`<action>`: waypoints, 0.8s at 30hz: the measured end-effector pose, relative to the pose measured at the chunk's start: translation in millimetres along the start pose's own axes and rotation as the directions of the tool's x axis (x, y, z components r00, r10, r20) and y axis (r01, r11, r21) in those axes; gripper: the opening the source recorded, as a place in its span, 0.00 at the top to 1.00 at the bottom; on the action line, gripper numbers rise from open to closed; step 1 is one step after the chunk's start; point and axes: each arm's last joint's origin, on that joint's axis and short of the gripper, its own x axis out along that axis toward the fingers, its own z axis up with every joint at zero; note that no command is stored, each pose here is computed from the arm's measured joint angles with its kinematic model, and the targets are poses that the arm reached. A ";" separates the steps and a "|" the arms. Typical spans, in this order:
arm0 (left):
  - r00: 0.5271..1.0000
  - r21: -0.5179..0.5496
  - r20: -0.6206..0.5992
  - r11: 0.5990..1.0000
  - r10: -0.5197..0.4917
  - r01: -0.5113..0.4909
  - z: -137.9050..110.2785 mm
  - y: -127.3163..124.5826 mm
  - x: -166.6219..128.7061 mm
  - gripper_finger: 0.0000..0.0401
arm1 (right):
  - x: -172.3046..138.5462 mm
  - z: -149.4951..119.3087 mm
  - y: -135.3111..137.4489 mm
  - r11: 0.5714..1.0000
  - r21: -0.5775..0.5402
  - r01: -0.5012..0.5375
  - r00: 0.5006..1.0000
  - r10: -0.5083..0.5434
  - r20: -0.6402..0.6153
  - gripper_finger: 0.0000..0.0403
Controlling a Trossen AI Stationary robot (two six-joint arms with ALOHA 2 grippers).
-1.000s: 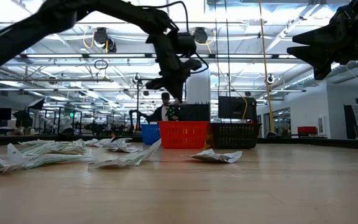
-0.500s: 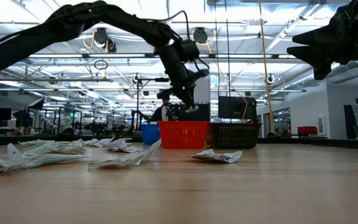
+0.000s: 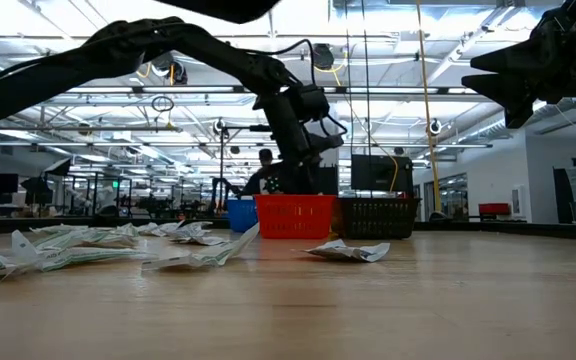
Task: Pick & Place First Aid Supplies
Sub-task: Put the ointment pack into the yellow bin, then put the towelette pack into the black bin
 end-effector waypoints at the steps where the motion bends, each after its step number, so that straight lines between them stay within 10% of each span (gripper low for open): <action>1: 1.000 0.022 0.000 1.000 -0.001 0.001 0.0 0.0 0.0 0.90 | 0.0 0.0 0.0 1.000 0.000 0.000 1.000 0.000 0.000 0.61; 13: 0.999 0.121 0.023 0.992 -0.032 0.029 2.9 -2.6 -18.7 0.47 | 0.0 0.0 0.0 1.000 0.000 0.000 1.000 0.000 0.000 0.61; 24: 0.988 0.083 -0.114 0.992 0.103 -0.093 -20.0 -7.7 -64.7 0.40 | 0.0 0.0 -0.1 1.000 0.000 0.001 1.000 -0.001 0.000 0.61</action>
